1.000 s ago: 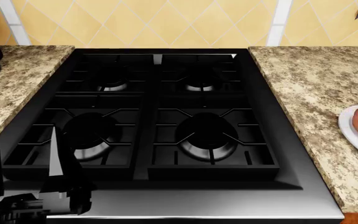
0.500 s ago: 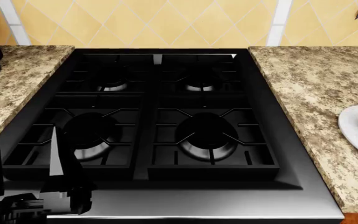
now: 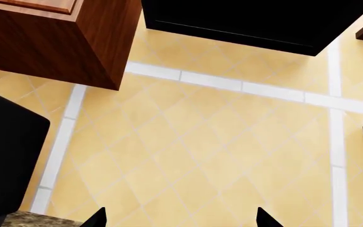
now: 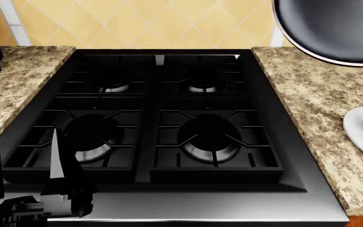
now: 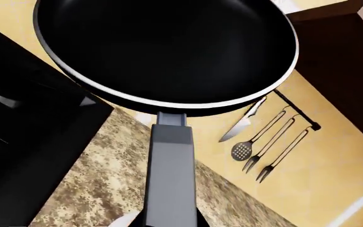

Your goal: Pick up the pan and dump the vegetables in it onto the plate. Then return the pan to the stove.

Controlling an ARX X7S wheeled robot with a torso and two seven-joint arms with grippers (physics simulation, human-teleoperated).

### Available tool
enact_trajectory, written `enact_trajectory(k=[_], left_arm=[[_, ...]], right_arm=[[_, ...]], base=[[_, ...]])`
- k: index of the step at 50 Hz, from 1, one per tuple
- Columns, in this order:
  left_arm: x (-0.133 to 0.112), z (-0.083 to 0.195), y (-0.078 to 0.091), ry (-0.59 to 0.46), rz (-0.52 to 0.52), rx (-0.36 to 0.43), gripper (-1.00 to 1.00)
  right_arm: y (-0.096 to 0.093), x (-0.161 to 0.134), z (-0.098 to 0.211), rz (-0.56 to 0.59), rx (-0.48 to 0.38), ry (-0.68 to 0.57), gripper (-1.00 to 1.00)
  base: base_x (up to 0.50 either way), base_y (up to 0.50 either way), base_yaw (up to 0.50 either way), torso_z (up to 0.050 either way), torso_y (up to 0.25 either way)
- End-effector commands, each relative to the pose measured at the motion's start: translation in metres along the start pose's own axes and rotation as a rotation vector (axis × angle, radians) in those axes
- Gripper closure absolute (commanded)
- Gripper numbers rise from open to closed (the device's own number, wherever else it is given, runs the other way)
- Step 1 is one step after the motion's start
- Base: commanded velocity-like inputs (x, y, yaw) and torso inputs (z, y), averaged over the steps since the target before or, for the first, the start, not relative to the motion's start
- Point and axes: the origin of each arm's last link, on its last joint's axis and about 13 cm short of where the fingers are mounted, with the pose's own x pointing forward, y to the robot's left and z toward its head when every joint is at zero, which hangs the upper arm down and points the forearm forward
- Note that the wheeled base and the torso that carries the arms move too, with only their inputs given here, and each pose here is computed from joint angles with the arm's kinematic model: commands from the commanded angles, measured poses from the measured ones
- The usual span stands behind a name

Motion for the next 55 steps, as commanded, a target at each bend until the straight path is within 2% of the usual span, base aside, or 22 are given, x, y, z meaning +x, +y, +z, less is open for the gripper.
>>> enact_trajectory(k=[1,14,28,55], left_arm=[[0.000,0.000,0.000,0.001,0.000,-0.001,-1.00],[0.001,0.000,0.000,-0.001,0.002,-0.002,-1.00],[0.000,0.000,0.001,0.000,0.004,-0.001,-1.00],[0.001,-0.001,0.001,0.000,0.005,-0.001,-1.00]], right_arm=[[0.010,0.002,0.014,0.126,0.032,-0.119,1.00],[0.029,0.016,0.016,0.285,0.059,-0.150,1.00],[0.047,0.029,0.011,0.399,0.077,-0.148,1.00],[0.066,0.038,0.000,0.535,0.123,-0.095,1.00]], base=[[0.00,0.00,0.00,0.000,0.000],[0.00,0.00,0.00,0.001,0.001],[0.00,0.00,0.00,0.000,0.001],[0.00,0.00,0.00,0.000,0.001]])
